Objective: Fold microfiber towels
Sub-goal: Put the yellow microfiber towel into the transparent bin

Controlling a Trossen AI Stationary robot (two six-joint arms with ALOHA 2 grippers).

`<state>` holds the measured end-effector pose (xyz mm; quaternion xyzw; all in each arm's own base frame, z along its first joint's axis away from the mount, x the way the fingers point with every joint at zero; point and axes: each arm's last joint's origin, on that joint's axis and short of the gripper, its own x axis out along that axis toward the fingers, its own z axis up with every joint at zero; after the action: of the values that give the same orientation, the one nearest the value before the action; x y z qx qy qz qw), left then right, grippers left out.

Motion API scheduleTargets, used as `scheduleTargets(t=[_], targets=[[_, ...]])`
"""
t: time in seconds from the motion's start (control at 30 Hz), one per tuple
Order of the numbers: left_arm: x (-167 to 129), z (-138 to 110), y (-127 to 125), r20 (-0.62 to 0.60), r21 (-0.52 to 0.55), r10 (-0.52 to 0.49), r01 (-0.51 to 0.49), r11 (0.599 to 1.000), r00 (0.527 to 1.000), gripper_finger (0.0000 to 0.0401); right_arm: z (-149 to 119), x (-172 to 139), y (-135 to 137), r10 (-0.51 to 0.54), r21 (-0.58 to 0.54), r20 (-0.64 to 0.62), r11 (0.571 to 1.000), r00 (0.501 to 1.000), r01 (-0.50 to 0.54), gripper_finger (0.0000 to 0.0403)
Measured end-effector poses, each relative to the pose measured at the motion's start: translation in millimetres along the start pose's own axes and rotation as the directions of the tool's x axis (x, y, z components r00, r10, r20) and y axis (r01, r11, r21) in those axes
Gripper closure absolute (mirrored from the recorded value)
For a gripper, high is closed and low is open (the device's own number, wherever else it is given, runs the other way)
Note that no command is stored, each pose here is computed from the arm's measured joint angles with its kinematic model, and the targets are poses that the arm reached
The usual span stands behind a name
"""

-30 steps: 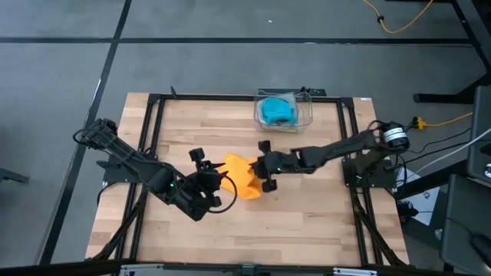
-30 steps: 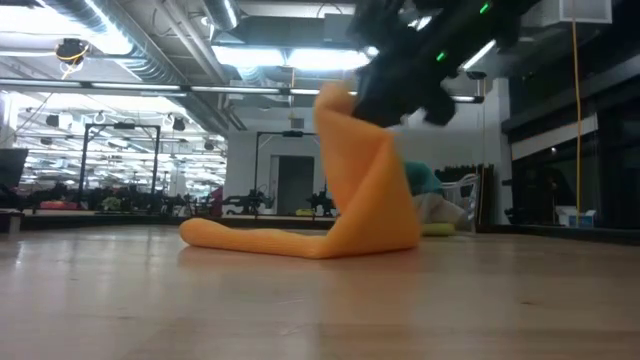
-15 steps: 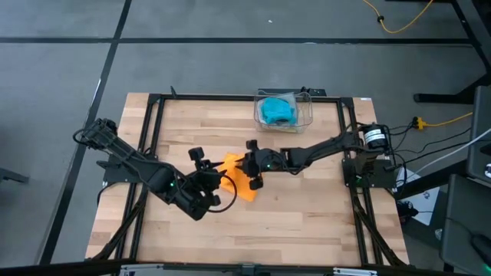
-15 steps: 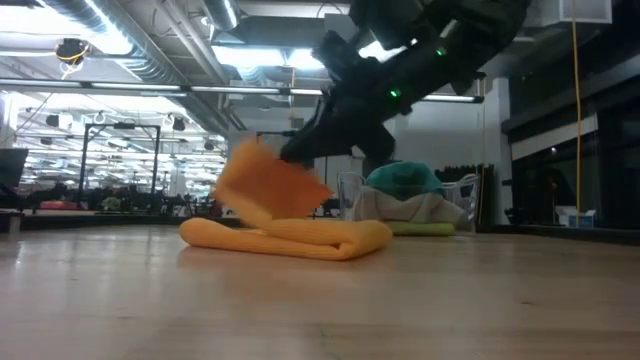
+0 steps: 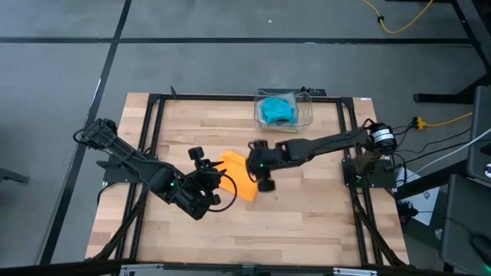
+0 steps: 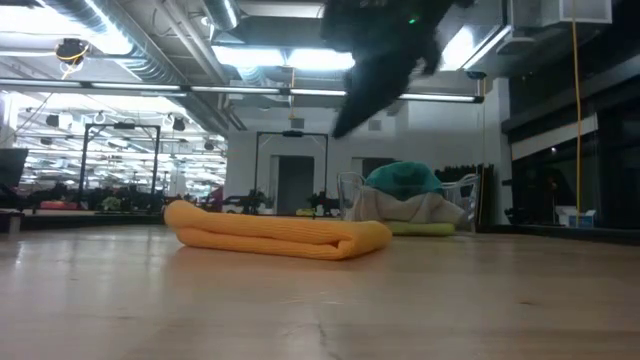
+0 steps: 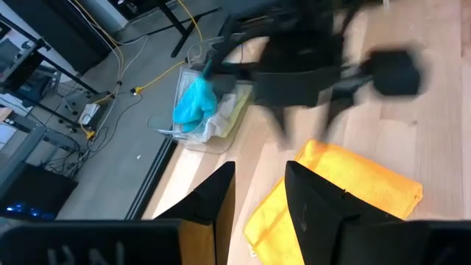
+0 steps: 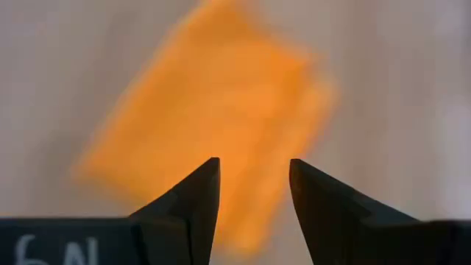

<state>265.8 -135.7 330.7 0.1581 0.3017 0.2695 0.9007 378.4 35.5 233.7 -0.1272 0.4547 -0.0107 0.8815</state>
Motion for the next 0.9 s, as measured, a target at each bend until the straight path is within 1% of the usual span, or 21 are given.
scheduleTargets(t=[0.07,0.13,0.17,0.2,0.27,0.3,0.33,0.4,0.47,0.53,0.57,0.63,0.73,0.8,0.9], targets=[[0.0,-0.1,0.1,-0.001,0.001,0.001,-0.001,1.000,1.000,0.0290,-6.1,-2.8,9.8,0.168,0.031,-0.059,0.986,0.984,-0.167,0.0236],[0.0,-0.4,0.2,-0.002,0.004,0.002,-0.002,1.000,1.000,0.0290,-14.9,-0.3,22.6,0.307,0.024,-0.090,0.952,0.947,-0.306,0.0236],[0.0,-0.4,0.2,-0.002,0.004,0.002,-0.002,1.000,1.000,0.0290,-20.1,2.2,30.1,0.359,0.013,-0.096,0.933,0.928,-0.359,0.0236],[0.0,-0.4,0.2,-0.002,0.004,0.002,-0.002,1.000,1.000,0.0290,-25.5,5.6,37.9,0.391,-0.010,-0.095,0.919,0.916,-0.393,0.0236],[0.0,-0.4,0.2,-0.002,0.003,0.002,-0.002,1.000,1.000,0.0290,-36.8,13.5,52.8,0.409,-0.076,-0.081,0.907,0.909,-0.415,0.0235],[0.0,-0.4,0.2,-0.002,0.003,0.002,-0.002,1.000,1.000,0.0290,-42.6,17.0,60.1,0.400,-0.117,-0.071,0.906,0.914,-0.406,0.0235],[0.0,-0.4,0.2,-0.002,0.003,0.002,-0.002,1.000,1.000,0.0290,-47.6,20.7,66.0,0.372,-0.167,-0.048,0.912,0.927,-0.375,0.0235],[0.0,-0.4,0.2,-0.002,0.003,0.002,-0.002,1.000,1.000,0.0290,-56.3,27.1,75.7,0.301,-0.280,0.007,0.916,0.954,-0.287,0.0235],[0.1,-0.4,0.2,-0.002,0.002,0.002,-0.002,1.000,1.000,0.0290,-65.0,31.6,83.4,0.244,-0.379,0.056,0.902,0.968,-0.205,0.0235],[0.1,-0.3,0.2,-0.002,0.001,0.002,-0.002,1.000,1.000,0.0290,-72.1,34.1,90.3,0.207,-0.440,0.103,0.887,0.973,-0.142,0.0235],[0.1,-0.3,0.2,-0.002,-0.001,0.002,-0.002,1.000,1.000,0.0290,-73.9,34.9,92.2,0.189,-0.453,0.127,0.884,0.974,-0.112,0.0235],[0.1,-0.3,0.2,-0.002,-0.016,0.002,-0.002,1.000,1.000,0.0290,-76.9,35.9,93.9,0.159,-0.445,0.149,0.892,0.976,-0.077,0.0235],[0.2,-0.3,0.3,-0.003,-0.022,0.002,-0.002,1.000,1.000,0.0290,-79.0,37.3,90.6,0.124,-0.405,0.138,0.912,0.983,-0.058,0.0232],[0.2,-0.3,0.3,-0.003,-0.022,0.002,-0.002,1.000,1.000,0.0290,-78.4,38.3,87.1,0.118,-0.392,0.141,0.918,0.983,-0.054,0.0220],[0.2,-0.3,0.3,-0.003,-0.023,0.002,-0.002,1.000,1.000,0.0290,-78.9,40.3,82.9,0.128,-0.380,0.133,0.922,0.983,-0.068,0.0188]])
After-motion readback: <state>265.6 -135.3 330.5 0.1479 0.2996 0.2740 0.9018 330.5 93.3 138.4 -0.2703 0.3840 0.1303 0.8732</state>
